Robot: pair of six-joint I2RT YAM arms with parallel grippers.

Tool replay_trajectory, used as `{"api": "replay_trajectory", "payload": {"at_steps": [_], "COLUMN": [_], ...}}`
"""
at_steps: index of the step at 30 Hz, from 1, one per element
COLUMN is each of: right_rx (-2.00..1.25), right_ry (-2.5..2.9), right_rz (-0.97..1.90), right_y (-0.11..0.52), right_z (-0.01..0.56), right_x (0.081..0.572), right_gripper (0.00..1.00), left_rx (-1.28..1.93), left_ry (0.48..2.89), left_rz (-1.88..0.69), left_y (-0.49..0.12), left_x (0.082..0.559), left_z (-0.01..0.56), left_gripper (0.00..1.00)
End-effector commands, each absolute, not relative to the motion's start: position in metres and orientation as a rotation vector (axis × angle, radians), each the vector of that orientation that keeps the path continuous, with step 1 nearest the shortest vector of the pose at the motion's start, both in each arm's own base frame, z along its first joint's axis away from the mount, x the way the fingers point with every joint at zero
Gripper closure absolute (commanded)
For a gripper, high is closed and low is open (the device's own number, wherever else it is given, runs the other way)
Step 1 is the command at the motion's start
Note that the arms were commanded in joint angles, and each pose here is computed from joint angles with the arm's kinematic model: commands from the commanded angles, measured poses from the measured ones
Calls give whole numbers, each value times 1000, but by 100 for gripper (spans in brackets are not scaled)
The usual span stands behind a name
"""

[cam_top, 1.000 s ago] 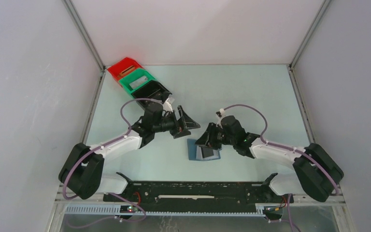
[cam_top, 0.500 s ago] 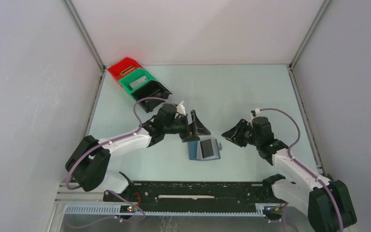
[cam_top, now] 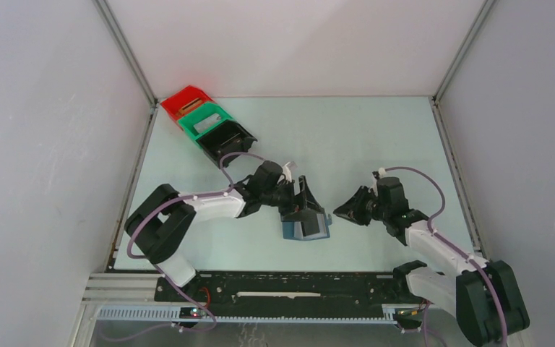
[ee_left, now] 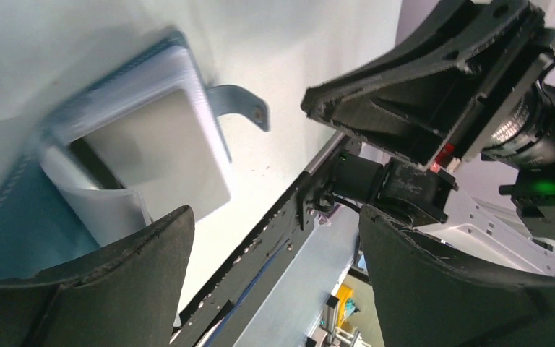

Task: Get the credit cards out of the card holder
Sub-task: Remove the credit card from the card holder.

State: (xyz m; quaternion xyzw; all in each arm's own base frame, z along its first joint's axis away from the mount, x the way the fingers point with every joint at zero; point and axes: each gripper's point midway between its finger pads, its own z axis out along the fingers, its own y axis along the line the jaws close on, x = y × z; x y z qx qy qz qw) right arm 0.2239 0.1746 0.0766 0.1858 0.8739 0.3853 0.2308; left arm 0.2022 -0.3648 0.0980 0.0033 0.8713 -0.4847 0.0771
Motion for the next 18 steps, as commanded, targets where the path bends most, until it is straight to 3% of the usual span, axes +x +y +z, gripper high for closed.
{"api": "replay_trajectory", "payload": {"at_steps": [1, 7, 18], "right_rx": [329, 230, 232], "right_ry": [2391, 2430, 2471], "right_rz": [1144, 1201, 1178], "right_y": [203, 231, 242], "right_z": [95, 91, 79], "right_x": [226, 224, 229], "right_gripper": [75, 80, 82], "left_rx": [-62, -180, -268], "left_ry": [2622, 2640, 2636], "left_rz": [-1394, -1304, -1340], "left_y": [-351, -333, -334], "left_x": [209, 215, 223], "left_z": [82, 61, 43], "left_gripper": [13, 19, 39]}}
